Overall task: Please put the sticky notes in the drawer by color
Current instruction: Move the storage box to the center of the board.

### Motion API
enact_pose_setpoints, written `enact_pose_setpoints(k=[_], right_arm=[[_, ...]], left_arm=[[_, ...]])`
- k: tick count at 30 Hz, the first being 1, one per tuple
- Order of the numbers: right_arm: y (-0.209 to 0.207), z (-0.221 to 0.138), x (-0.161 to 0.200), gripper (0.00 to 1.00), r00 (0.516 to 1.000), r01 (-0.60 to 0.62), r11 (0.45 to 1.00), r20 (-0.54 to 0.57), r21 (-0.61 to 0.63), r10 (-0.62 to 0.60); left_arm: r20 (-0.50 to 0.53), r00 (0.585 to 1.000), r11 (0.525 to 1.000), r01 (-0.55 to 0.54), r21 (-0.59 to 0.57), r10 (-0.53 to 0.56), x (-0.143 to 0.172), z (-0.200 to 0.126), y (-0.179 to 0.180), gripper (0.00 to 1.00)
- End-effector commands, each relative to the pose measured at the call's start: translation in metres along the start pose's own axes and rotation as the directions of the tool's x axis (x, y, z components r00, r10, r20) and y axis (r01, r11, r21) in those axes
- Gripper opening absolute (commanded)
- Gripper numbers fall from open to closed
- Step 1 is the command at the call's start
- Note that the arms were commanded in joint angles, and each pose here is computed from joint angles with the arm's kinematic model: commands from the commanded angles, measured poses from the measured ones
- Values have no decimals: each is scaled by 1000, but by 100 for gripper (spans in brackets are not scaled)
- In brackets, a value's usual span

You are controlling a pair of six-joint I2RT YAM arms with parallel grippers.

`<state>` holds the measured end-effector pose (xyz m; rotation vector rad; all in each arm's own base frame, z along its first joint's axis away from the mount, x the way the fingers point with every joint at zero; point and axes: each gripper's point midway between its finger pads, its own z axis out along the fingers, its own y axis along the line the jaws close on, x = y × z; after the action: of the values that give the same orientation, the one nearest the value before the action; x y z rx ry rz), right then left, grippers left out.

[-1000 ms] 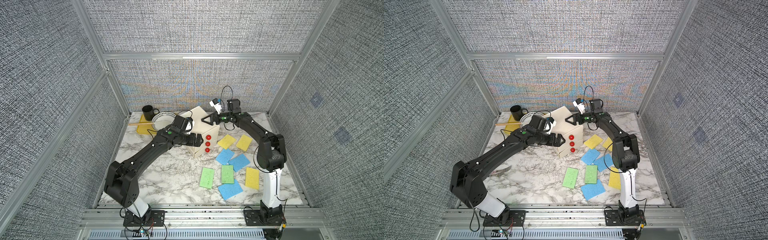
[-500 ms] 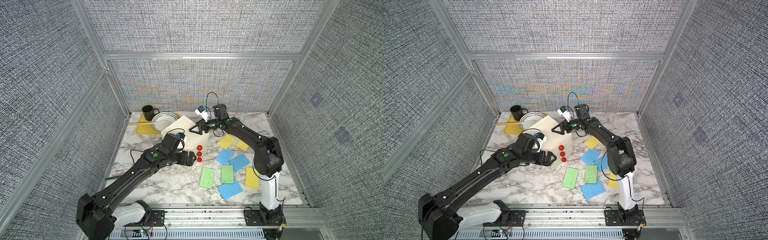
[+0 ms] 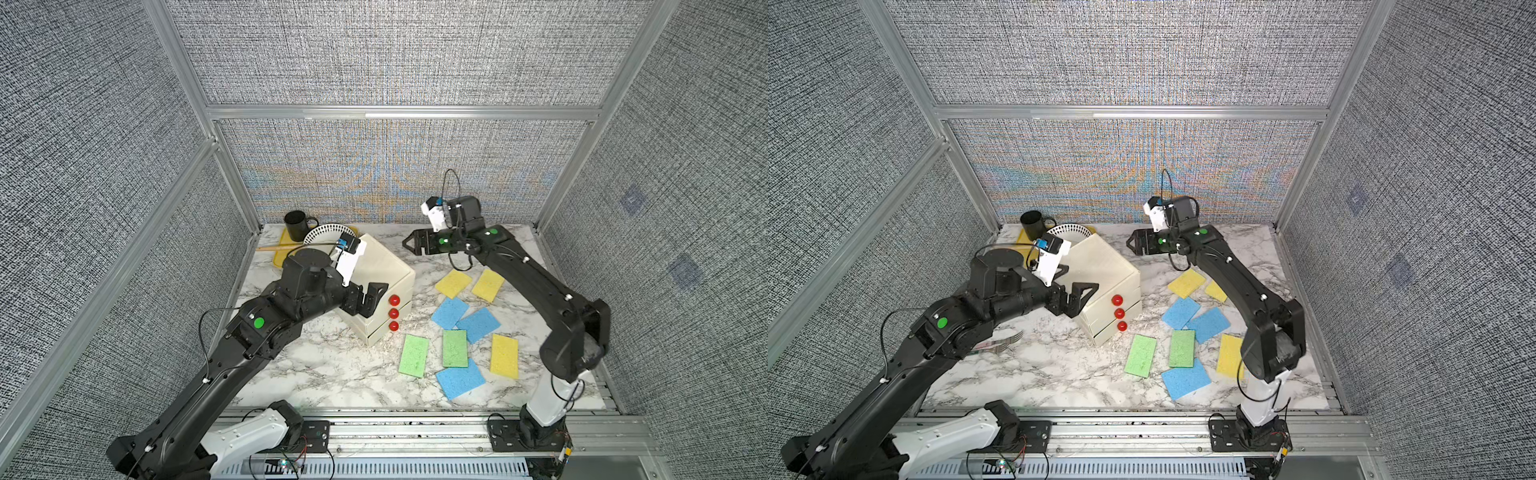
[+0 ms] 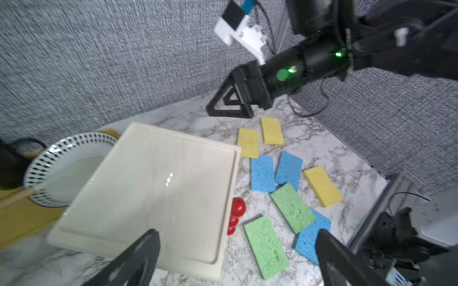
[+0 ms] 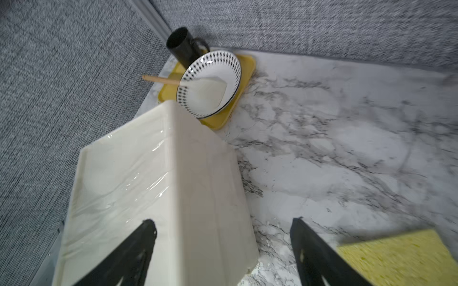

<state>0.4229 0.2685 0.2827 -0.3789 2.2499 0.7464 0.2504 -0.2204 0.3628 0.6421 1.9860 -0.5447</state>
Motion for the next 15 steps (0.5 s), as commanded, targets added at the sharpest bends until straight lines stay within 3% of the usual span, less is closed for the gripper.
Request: enact_pose_setpoints(k=[1,4,8,12,15], right_arm=[[-11,-29,7,81,993,-105,991,57,87,100],[-4,-51,30,77,974,-208,978,103,28,204],[11,-62,71,65,915,-360,922,140,-140,379],[15,-44,98,55,897,-411,895,99,-174,431],[28,-21,107,53,908,-410,894,18,-181,419]], left_arm=[[-112,990,990,-93,-104,82,1,23,31,100],[-154,988,997,-32,-70,21,1,54,49,100],[-204,978,991,21,-132,-48,6,86,87,100],[-205,961,974,153,-165,-186,8,100,119,100],[-227,958,971,130,-203,-176,14,103,130,100]])
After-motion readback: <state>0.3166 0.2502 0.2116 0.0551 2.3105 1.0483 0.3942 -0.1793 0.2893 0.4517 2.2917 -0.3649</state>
